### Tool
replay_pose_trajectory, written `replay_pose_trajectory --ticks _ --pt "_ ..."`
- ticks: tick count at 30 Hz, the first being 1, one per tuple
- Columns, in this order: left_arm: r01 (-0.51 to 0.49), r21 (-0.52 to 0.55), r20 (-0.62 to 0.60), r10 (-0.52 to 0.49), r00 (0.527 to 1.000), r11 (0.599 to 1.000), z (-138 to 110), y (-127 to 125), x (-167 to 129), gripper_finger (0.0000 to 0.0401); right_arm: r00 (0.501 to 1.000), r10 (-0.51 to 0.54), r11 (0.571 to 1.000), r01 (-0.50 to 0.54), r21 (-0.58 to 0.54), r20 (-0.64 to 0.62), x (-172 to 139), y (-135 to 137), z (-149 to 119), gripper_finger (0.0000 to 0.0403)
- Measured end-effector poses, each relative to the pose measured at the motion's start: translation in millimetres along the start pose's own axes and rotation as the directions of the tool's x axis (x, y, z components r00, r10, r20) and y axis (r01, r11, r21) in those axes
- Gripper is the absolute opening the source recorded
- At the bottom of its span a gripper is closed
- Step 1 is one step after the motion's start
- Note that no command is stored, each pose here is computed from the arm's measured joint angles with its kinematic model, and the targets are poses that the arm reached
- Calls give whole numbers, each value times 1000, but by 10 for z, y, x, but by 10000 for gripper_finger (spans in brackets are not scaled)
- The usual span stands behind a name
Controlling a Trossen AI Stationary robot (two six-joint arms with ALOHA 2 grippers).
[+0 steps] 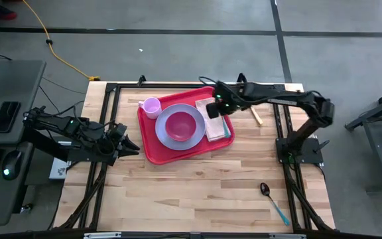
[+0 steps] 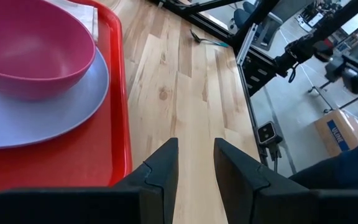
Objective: Set up tray
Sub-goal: Put the blue fork on the brown napkin
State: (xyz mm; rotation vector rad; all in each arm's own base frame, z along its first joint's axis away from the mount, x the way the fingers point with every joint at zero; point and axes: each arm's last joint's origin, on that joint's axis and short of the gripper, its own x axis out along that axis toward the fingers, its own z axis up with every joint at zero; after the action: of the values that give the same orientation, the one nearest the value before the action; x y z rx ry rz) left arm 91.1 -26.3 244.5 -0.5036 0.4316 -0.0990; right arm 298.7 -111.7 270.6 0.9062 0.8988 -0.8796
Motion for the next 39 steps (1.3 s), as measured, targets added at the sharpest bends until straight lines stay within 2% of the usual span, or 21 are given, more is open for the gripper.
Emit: replay_pose_trajectory --ticks 6,13,19,39 --pt "-1 -18 0 1 1000 1000 0 0 0 134 1000 -25 997 24 -79 -11 286 219 334 0" --pt "-1 -21 1 1 1000 1000 0 0 0 134 996 -49 994 42 -98 -70 564 268 644 0" --pt "-1 -21 0 1 1000 1000 0 0 1 134 986 -82 994 69 -89 -143 715 216 638 0" --pt "-1 -22 -1 1 1000 1000 -1 1 1 134 963 -170 982 148 -115 -209 1142 143 603 0"
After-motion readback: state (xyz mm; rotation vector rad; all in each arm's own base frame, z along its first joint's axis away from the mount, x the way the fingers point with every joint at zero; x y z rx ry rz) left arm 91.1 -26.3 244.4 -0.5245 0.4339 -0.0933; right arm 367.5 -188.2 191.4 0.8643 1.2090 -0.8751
